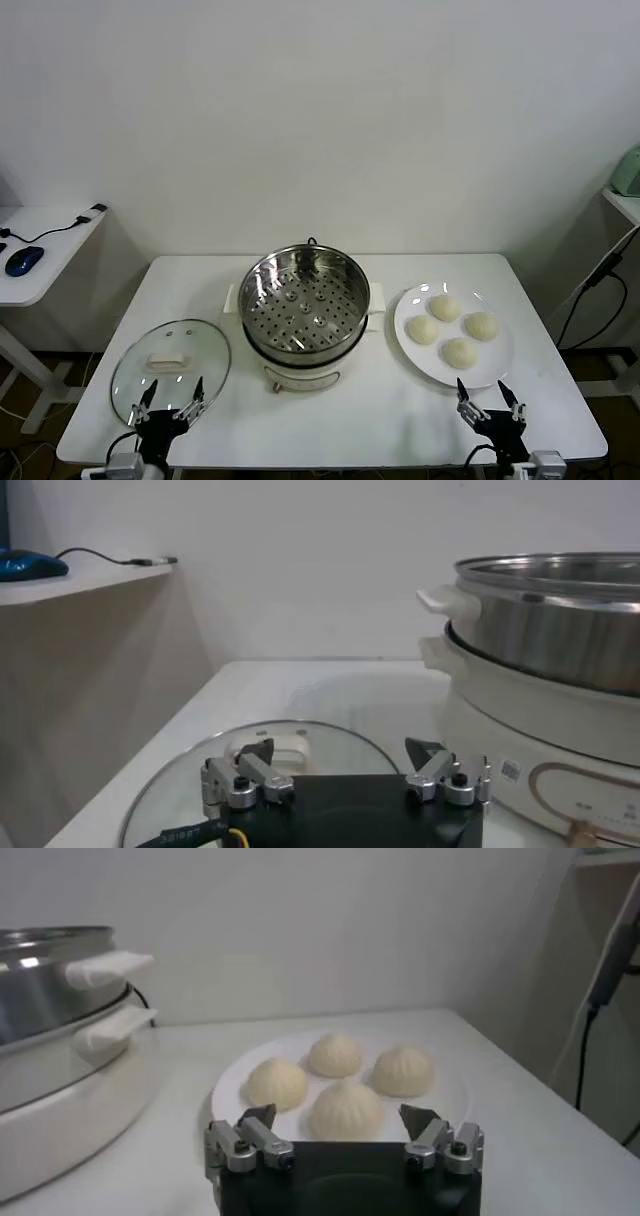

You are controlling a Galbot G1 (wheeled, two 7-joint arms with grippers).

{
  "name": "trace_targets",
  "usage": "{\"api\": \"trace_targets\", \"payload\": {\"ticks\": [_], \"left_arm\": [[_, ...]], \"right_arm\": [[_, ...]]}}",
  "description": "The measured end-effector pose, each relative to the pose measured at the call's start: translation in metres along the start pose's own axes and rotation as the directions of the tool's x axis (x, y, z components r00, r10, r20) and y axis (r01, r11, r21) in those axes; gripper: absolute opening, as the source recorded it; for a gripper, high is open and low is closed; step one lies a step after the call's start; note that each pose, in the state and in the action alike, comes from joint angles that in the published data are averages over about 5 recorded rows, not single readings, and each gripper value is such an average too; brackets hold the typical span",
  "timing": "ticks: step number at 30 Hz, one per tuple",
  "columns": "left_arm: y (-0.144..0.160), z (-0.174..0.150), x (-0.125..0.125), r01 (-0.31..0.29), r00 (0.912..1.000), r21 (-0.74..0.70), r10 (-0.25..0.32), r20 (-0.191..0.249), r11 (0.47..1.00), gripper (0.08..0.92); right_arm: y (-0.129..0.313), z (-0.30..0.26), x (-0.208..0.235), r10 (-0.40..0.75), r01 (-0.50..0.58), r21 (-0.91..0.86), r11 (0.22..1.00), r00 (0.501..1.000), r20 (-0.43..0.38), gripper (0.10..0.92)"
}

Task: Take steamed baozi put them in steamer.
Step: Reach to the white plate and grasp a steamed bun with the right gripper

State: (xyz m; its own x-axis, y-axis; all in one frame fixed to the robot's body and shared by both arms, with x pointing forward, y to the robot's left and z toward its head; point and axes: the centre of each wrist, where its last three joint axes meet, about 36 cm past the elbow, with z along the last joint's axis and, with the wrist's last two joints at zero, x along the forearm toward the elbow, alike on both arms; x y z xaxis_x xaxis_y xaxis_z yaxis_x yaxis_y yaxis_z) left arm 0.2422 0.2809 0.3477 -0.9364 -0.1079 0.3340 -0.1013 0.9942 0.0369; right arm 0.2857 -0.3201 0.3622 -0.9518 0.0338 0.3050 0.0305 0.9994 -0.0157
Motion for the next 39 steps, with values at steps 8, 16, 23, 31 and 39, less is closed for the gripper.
{"api": "trace_targets", "payload": {"ticks": [8,16,23,31,39], "left_arm": [[0.001,-0.006,-0.001,-0.013,0.9999,-0.003,0.013,0.005,1.000,0.823],[0.002,-0.006,-0.002,-0.020,0.9998,-0.010,0.020,0.008,1.000,0.823],[0.005,-0.005,0.000,-0.015,0.9998,-0.013,0.016,0.010,1.000,0.823],[0.008,-0.001,0.003,-0.014,0.9999,-0.028,0.014,0.007,1.000,0.823],[0.007,0.001,0.002,-0.021,0.9997,-0.034,0.021,0.009,0.999,0.823]], "right_arm": [[-0.026,-0.061,-0.070,-0.070,0.066,0.165,0.984,0.997,0.020,0.823],[-0.055,-0.141,-0.148,-0.282,0.294,0.455,0.840,0.955,-0.096,0.823],[-0.080,-0.195,-0.206,-0.452,0.551,0.638,0.537,0.827,-0.334,0.823],[-0.097,-0.254,-0.261,-0.439,0.771,0.614,0.168,0.616,-0.654,0.823],[-0.097,-0.274,-0.302,-0.279,0.867,0.498,0.009,0.480,-0.831,0.823]]}}
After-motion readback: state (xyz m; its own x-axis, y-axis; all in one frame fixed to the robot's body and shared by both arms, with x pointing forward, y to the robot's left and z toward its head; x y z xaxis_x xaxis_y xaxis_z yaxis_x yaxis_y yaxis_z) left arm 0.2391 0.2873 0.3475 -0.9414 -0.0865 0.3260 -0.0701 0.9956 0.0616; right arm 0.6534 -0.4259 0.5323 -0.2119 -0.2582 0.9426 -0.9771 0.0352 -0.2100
